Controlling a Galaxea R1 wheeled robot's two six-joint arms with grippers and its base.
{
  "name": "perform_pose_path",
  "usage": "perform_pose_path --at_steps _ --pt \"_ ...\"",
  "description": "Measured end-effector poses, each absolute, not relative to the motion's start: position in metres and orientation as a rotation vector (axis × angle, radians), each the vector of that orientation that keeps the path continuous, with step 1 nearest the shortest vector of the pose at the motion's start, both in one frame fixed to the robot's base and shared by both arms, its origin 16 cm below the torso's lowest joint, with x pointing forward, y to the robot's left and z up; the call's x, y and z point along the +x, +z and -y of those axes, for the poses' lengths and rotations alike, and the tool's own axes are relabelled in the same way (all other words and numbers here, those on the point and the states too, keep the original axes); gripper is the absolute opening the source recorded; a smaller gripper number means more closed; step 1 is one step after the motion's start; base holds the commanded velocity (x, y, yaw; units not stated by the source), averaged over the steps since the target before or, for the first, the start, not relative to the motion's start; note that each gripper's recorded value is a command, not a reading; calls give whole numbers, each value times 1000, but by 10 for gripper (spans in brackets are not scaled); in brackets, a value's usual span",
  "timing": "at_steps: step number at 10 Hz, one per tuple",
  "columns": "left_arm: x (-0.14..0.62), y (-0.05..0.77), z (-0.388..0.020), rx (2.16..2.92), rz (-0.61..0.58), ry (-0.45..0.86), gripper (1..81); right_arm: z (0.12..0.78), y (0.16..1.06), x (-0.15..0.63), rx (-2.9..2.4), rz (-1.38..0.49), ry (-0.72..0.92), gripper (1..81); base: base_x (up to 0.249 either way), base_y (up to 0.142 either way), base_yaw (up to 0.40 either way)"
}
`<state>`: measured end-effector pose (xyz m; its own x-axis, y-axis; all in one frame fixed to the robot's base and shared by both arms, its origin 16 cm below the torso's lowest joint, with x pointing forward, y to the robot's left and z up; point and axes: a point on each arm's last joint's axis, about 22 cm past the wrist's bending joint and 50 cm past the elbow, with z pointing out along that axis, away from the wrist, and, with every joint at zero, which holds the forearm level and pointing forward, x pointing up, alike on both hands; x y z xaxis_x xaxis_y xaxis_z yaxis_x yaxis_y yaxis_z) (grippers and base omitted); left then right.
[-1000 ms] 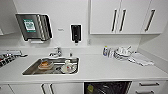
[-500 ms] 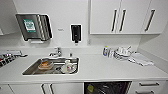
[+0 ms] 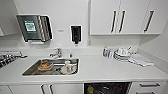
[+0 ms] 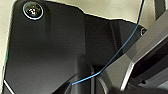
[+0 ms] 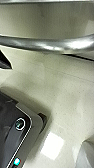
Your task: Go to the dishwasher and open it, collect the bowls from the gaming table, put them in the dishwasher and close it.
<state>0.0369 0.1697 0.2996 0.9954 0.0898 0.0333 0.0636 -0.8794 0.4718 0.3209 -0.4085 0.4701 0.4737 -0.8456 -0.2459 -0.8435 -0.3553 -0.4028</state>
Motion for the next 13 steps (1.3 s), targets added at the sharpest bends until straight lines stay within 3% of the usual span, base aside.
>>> perform_pose_path --at_steps 5,13 --pt "52 282 -171 2652 -99 105 811 340 441 329 -2141 -1420 80 811 0 0 0" --pt "51 281 -172 2657 -98 100 811 276 538 431 -1969 -1265 23 811 0 0 0"
